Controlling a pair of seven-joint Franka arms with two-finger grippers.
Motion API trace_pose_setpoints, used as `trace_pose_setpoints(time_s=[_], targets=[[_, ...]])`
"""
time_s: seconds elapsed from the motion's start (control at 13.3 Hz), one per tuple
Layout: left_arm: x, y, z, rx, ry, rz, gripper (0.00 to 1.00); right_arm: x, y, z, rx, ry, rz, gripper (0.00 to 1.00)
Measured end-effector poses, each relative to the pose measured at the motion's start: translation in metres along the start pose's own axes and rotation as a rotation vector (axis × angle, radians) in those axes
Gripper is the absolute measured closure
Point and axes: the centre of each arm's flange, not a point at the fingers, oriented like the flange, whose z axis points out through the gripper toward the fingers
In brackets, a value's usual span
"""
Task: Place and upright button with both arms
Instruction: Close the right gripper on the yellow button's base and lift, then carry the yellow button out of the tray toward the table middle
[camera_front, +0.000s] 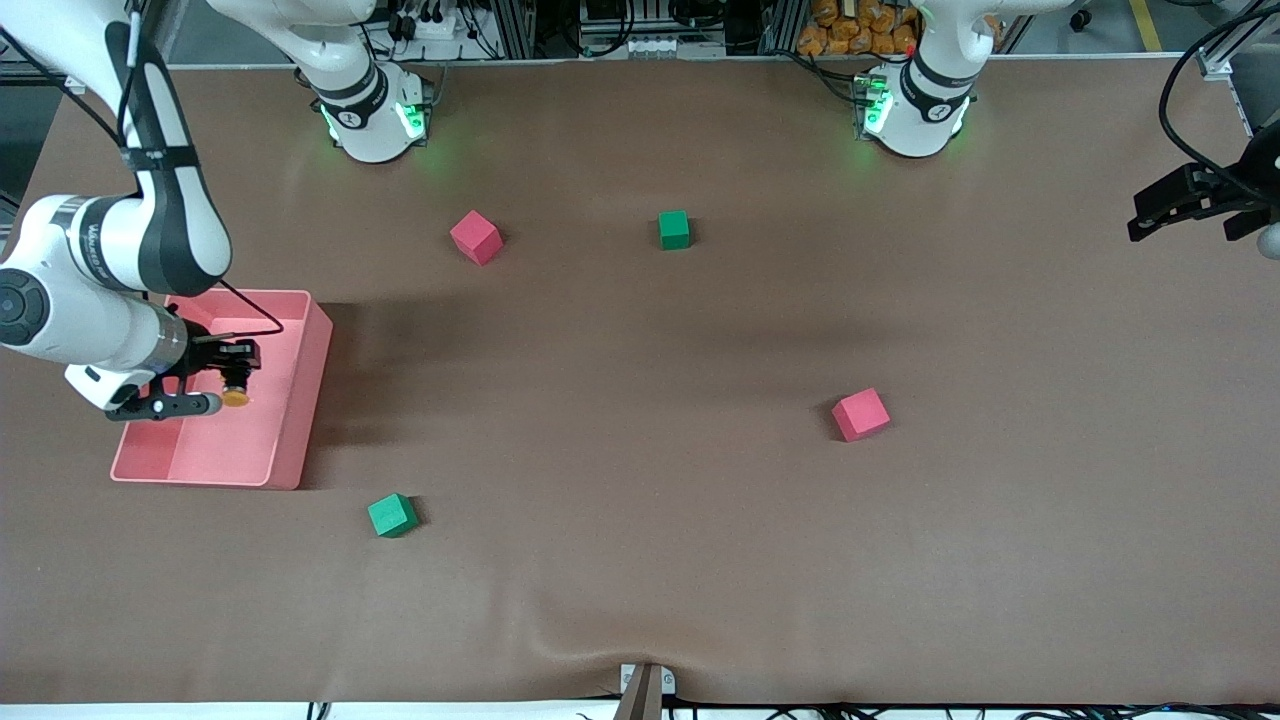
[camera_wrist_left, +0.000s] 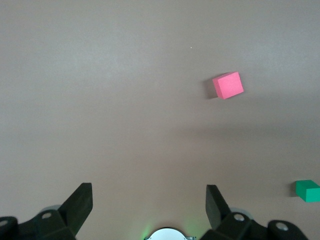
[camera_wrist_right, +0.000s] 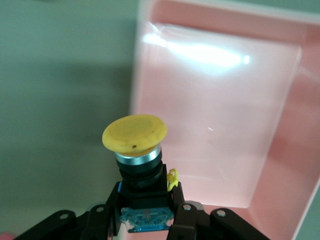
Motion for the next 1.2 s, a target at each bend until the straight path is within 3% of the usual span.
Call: trace_pose_setpoints(time_s=[0.37,0.6,0.97,1.2], targets=[[0.0,0.0,0.0,0.001,0.0,-0.001,0.0,0.028,-0.119,-0.053,0.109,0.047,-0.101,0.59],[0.0,0.0,0.0,0.001,0.0,0.0,0.0,0.047,-0.199,-0.052,0.16,0.035,-0.101,0.59],[0.0,0.0,0.0,0.001,0.0,0.0,0.0,0.072,-0.353,0.0,0.162,-0.029,-0.007,0.59],[0.0,0.0,0.0,0.001,0.0,0.001,0.0,0.066,-0.428,0.039,0.149,-0.068,0.01,0.59]])
